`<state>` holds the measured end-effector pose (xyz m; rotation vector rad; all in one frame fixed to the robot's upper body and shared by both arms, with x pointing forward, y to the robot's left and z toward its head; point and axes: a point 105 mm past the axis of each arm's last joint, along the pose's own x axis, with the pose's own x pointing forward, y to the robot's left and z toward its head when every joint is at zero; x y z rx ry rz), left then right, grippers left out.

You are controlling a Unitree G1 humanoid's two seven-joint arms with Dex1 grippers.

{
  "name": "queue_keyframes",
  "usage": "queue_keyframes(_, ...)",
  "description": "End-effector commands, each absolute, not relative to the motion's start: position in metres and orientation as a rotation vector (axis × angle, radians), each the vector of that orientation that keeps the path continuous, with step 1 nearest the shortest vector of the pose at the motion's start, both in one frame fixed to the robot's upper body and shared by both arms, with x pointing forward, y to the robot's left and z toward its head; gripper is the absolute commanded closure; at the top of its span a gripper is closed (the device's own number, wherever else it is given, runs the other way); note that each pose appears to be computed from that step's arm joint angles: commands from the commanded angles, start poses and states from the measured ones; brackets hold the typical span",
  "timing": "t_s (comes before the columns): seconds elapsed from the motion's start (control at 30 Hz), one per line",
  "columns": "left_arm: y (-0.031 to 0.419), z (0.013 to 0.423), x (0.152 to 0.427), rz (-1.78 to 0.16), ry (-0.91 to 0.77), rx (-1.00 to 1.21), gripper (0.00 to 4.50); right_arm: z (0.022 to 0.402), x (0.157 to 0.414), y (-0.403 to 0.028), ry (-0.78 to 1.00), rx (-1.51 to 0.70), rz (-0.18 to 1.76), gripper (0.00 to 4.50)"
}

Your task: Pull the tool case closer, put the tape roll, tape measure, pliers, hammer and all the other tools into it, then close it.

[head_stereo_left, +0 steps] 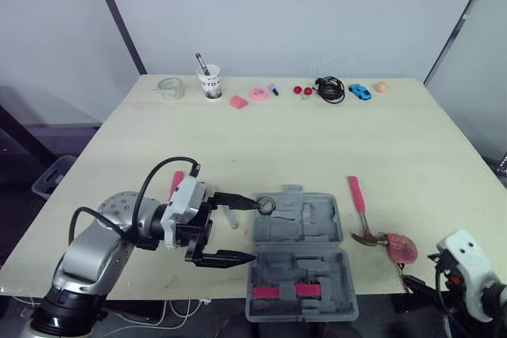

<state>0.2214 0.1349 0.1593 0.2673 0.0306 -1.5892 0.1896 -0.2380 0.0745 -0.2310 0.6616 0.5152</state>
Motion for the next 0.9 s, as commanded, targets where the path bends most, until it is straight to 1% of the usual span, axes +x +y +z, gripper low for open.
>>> queue_keyframes(0.03, 0.135, 0.167, 0.220, -1.599, -0.006, 0.299, 0.00, 0.095, 0.206, -0.231, 0.537, -0.330, 0.684, 0.03)
queue_keyframes(0.1, 0.135, 0.166, 0.219, -1.599, -0.009, 0.301, 0.00, 0.100, 0.215, -0.230, 0.473, -0.393, 0.811, 0.03)
queue_keyframes(0.2, 0.134, 0.166, 0.217, -1.594, -0.016, 0.301, 0.00, 0.098, 0.220, -0.234, 0.406, -0.507, 0.996, 0.03)
queue_keyframes(0.47, 0.133, 0.167, 0.216, -1.570, -0.028, 0.303, 0.00, 0.084, 0.236, -0.238, 0.389, -0.628, 1.227, 0.03)
queue_keyframes(0.6, 0.133, 0.167, 0.215, -1.556, -0.031, 0.303, 0.00, 0.082, 0.245, -0.238, 0.378, -0.645, 1.278, 0.03)
queue_keyframes(0.7, 0.135, 0.165, 0.214, -1.547, -0.028, 0.293, 0.00, 0.081, 0.251, -0.240, 0.377, -0.654, 1.274, 0.03)
queue_keyframes(0.83, 0.136, 0.170, 0.215, -1.544, -0.043, 0.266, 0.00, 0.088, 0.254, -0.242, 0.379, -0.639, 1.283, 0.03)
queue_keyframes(0.9, 0.137, 0.166, 0.215, -1.549, -0.036, 0.272, 0.00, 0.085, 0.253, -0.246, 0.399, -0.651, 1.285, 0.03)
